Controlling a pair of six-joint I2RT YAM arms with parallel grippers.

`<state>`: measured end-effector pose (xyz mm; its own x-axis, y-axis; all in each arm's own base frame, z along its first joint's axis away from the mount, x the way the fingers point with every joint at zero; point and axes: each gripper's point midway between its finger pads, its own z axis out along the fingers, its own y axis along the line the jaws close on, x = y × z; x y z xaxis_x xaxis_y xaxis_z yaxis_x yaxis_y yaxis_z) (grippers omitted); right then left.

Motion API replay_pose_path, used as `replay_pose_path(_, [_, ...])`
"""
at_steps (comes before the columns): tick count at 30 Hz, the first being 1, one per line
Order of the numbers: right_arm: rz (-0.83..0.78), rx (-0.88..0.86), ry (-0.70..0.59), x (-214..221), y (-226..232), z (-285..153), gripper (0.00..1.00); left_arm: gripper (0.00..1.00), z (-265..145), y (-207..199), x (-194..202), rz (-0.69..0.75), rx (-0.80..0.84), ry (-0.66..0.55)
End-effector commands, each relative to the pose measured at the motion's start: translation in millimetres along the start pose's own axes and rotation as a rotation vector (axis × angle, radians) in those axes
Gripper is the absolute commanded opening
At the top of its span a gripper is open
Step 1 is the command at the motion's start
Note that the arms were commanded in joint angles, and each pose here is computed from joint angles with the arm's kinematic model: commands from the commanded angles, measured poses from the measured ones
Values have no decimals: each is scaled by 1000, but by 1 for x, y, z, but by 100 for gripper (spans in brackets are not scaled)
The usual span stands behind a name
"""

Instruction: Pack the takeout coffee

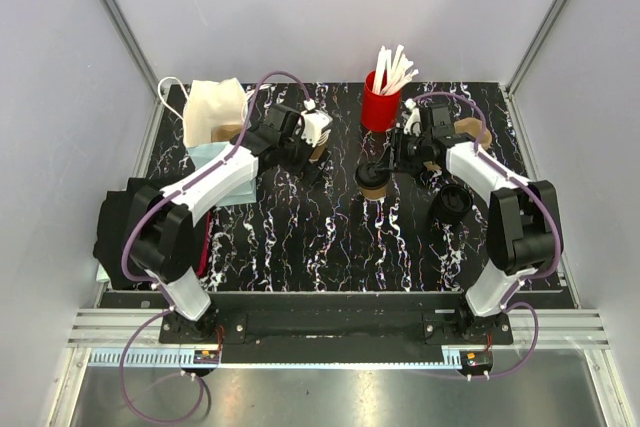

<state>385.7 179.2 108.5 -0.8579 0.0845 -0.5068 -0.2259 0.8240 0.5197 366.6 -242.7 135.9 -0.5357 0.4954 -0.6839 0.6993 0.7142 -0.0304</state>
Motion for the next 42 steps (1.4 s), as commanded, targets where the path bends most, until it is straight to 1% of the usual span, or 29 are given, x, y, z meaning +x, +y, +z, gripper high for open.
replay_pose_path(1, [36, 127, -128, -23, -15, -16, 45, 99, -22, -5, -17, 45, 18, -76])
replay_pose_path(7, [22, 145, -168, -21, -14, -30, 50, 99, -25, -3, -16, 56, 18, -75])
replay_pose_path(16, [-54, 216, -164, -18, -25, -40, 62, 99, -25, -7, -14, 62, 37, -63])
replay_pose_path(18, [-78, 231, -172, -21, -26, -45, 67, 99, -25, -9, -14, 67, 53, -60])
replay_pose_path(22, [-130, 210, -199, -30, -18, -57, 71, 99, -24, -19, -16, 84, 109, -65])
replay_pose_path(23, [-146, 174, -217, -34, -9, -65, 72, 99, -24, -24, -18, 90, 141, -72])
replay_pose_path(27, [-182, 154, -273, -45, -2, -86, 70, 99, -19, -38, -34, 99, 209, -85])
replay_pose_path(30, [-192, 172, -283, -44, -11, -94, 64, 99, -11, -56, -42, 104, 263, -76])
replay_pose_path(31, [-193, 187, -279, -42, -15, -94, 62, 99, -10, -60, -51, 116, 265, -90])
replay_pose_path(32, [-189, 224, -272, -40, -24, -94, 57, 99, -8, -63, -53, 126, 257, -88])
replay_pose_path(33, [-200, 244, -254, -36, -29, -93, 55, 99, -1, -76, -53, 145, 270, -75])
replay_pose_path(37, [-203, 270, -154, -20, -48, -73, 49, 99, 13, -98, -65, 216, 254, -79])
replay_pose_path(39, [-202, 252, -125, -16, -50, -65, 47, 99, 24, -111, -64, 242, 252, -63])
replay_pose_path(41, [-189, 222, -71, -8, -52, -51, 46, 99, 33, -114, -68, 258, 223, -57])
replay_pose_path(42, [-185, 218, -71, -12, -51, -50, 45, 99, 36, -121, -69, 274, 222, -55])
